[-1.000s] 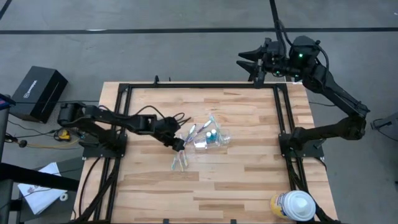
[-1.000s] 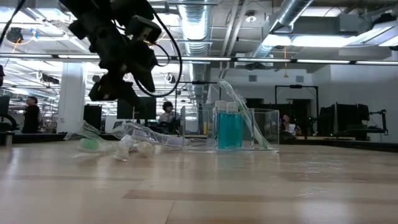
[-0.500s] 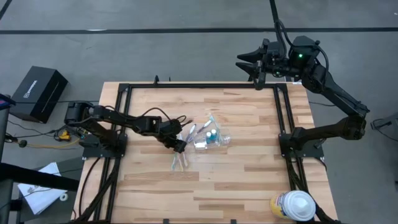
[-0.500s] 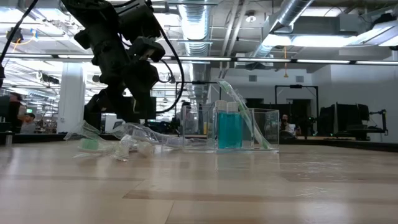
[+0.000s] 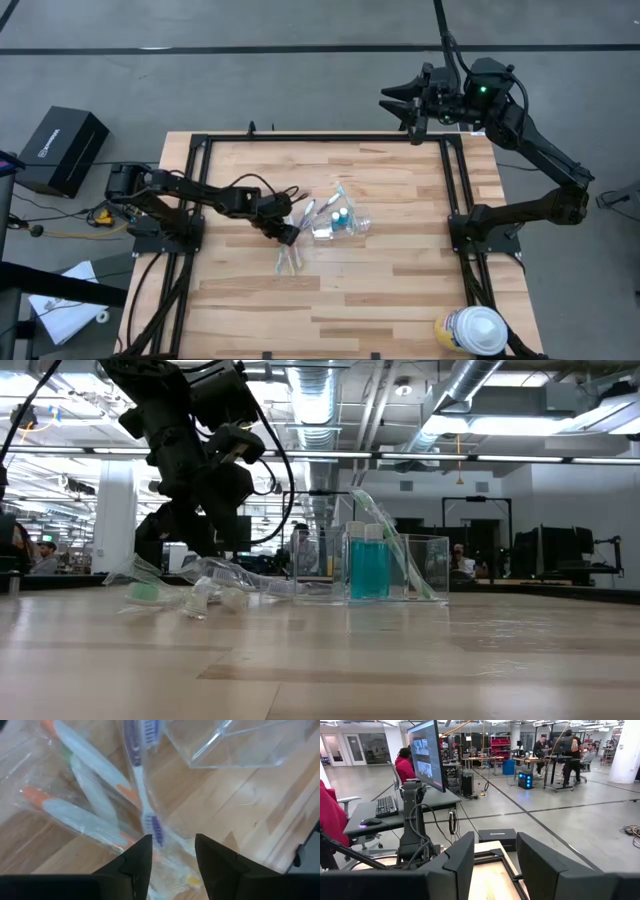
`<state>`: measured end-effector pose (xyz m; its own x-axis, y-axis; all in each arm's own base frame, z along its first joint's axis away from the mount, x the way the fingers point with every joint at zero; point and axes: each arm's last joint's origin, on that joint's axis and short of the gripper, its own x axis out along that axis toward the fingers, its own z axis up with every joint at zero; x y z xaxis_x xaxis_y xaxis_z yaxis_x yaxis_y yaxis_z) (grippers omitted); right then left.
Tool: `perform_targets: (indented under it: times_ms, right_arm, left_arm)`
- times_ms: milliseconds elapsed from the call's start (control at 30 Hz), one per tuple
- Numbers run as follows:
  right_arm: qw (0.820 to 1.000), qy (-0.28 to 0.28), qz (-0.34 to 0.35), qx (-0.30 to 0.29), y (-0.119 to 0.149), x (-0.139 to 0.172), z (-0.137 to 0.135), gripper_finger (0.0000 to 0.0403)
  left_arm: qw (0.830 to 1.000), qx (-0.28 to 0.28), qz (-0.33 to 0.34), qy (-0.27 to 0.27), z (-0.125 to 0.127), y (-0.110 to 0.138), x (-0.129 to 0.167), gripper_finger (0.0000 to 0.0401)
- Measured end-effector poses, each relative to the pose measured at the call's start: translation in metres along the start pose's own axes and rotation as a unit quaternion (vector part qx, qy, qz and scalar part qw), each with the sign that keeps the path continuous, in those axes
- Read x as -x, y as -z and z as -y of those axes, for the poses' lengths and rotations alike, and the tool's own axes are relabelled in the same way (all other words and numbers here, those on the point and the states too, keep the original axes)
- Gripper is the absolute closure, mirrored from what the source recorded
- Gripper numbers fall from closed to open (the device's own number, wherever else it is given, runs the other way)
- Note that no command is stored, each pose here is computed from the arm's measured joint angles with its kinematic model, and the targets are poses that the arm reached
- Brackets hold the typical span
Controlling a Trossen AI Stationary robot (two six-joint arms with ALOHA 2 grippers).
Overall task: Pick & Place toothbrushing station
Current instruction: Put the purple toothbrush into the transparent organizer
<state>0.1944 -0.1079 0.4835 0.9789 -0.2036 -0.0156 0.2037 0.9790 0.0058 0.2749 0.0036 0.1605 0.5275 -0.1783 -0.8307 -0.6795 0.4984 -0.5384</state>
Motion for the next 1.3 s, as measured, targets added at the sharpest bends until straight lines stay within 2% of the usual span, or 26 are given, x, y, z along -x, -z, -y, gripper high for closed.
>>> perform_targets:
  times_ms: [167, 500, 633, 833, 900, 1100, 1300]
  right_arm:
    - [1.000, -0.023, -0.002, -0.001, 0.000, 0.000, -0.001, 0.0264]
    - [1.000, -0.024, -0.005, 0.002, 0.001, 0.000, -0.001, 0.0268]
    - [1.000, -0.024, -0.007, 0.001, 0.002, 0.000, -0.001, 0.0269]
    - [1.000, -0.023, -0.011, 0.001, 0.002, 0.000, -0.001, 0.0269]
    - [1.000, -0.023, -0.011, 0.002, 0.002, 0.000, -0.001, 0.0269]
    - [1.000, -0.023, -0.010, 0.015, 0.002, 0.000, -0.001, 0.0269]
    - [0.999, -0.022, -0.010, 0.031, 0.002, 0.000, -0.001, 0.0269]
  left_arm:
    - [1.000, 0.002, -0.011, -0.005, -0.002, 0.001, -0.004, 0.0253]
    - [1.000, 0.005, -0.025, -0.008, -0.005, 0.001, -0.013, 0.0266]
    - [1.000, 0.005, -0.026, -0.004, -0.004, 0.000, -0.014, 0.0296]
    - [0.999, 0.011, -0.038, 0.020, -0.002, -0.001, -0.011, 0.0387]
    - [0.999, 0.012, -0.045, 0.023, -0.002, 0.000, -0.009, 0.0393]
    - [0.997, 0.022, -0.045, 0.065, 0.004, -0.003, 0.006, 0.0399]
    - [0.988, 0.048, 0.033, 0.142, 0.007, -0.023, 0.056, 0.0400]
